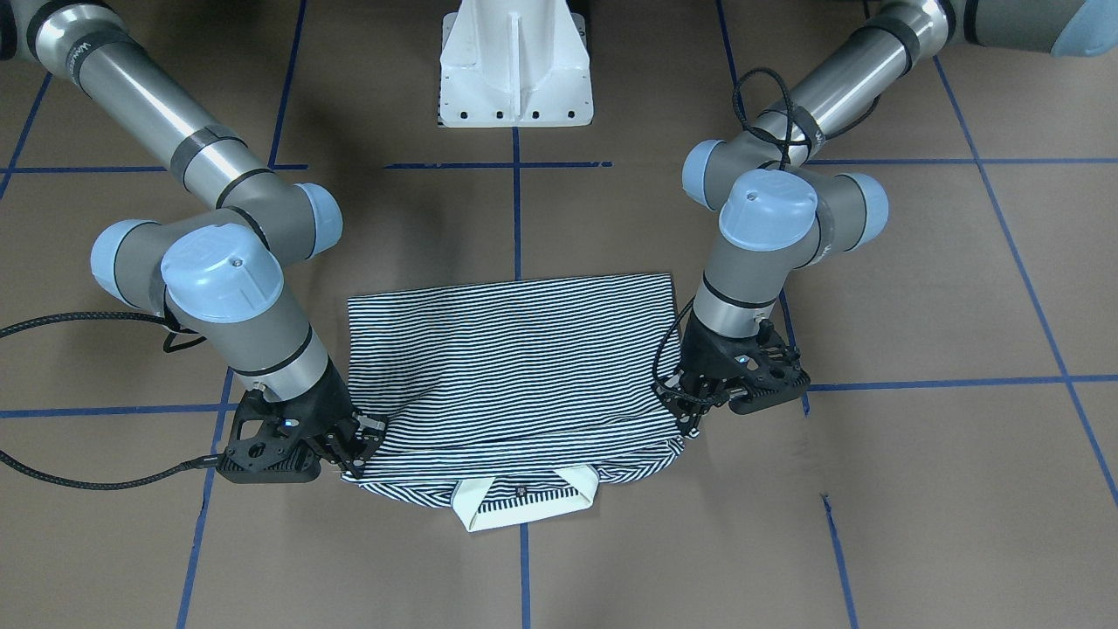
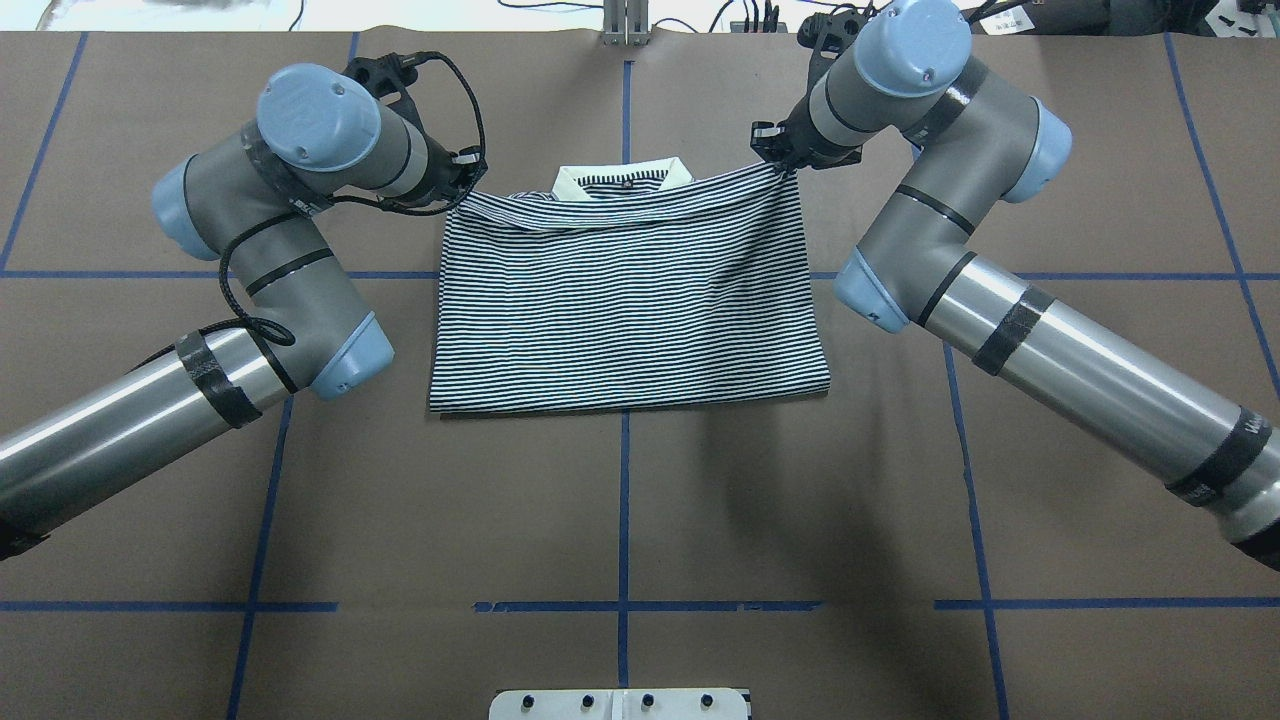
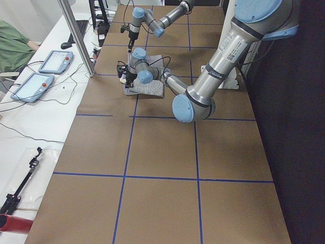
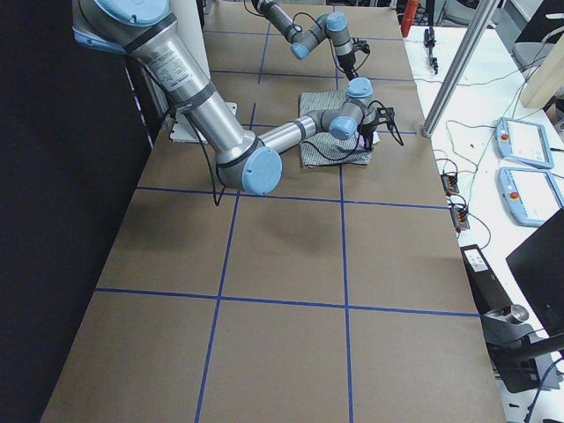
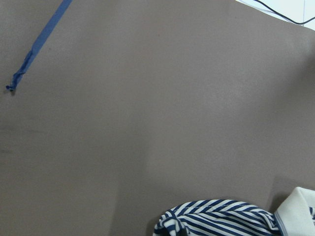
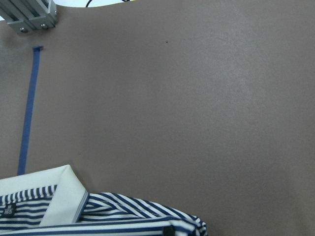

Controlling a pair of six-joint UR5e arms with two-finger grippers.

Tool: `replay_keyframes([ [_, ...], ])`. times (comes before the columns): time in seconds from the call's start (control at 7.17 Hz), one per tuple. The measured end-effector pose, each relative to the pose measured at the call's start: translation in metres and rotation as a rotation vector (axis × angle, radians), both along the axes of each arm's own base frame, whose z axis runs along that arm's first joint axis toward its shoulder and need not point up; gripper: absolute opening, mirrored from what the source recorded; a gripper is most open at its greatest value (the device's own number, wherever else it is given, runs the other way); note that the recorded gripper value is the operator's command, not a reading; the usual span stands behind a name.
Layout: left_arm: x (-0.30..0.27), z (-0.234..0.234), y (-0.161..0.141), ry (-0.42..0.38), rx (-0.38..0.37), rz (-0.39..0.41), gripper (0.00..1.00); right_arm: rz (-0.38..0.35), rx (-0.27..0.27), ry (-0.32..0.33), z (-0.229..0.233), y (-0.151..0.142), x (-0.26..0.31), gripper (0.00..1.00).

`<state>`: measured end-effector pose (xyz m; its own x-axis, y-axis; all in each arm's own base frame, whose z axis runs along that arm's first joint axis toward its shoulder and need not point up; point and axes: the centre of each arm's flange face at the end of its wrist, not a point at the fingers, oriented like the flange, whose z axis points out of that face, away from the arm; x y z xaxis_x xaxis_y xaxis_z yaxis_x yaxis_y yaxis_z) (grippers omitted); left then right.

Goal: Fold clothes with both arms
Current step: 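Lower the hem near the collar and open both grippers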

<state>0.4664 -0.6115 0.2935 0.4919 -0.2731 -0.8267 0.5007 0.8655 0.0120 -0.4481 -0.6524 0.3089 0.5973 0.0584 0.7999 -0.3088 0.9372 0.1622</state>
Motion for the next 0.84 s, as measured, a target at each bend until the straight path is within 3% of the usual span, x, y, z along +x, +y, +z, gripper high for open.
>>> replay_keyframes([
  [0.56, -0.001, 0.001, 0.0, -0.011, 0.001, 0.007, 1.0, -0.028, -0.006, -0.025, 0.001, 0.008, -0.001, 1.0],
  [0.84, -0.003, -0.008, 0.004, 0.006, 0.001, 0.018, 1.0, -0.062, -0.049, -0.068, 0.007, 0.045, 0.018, 1.0],
])
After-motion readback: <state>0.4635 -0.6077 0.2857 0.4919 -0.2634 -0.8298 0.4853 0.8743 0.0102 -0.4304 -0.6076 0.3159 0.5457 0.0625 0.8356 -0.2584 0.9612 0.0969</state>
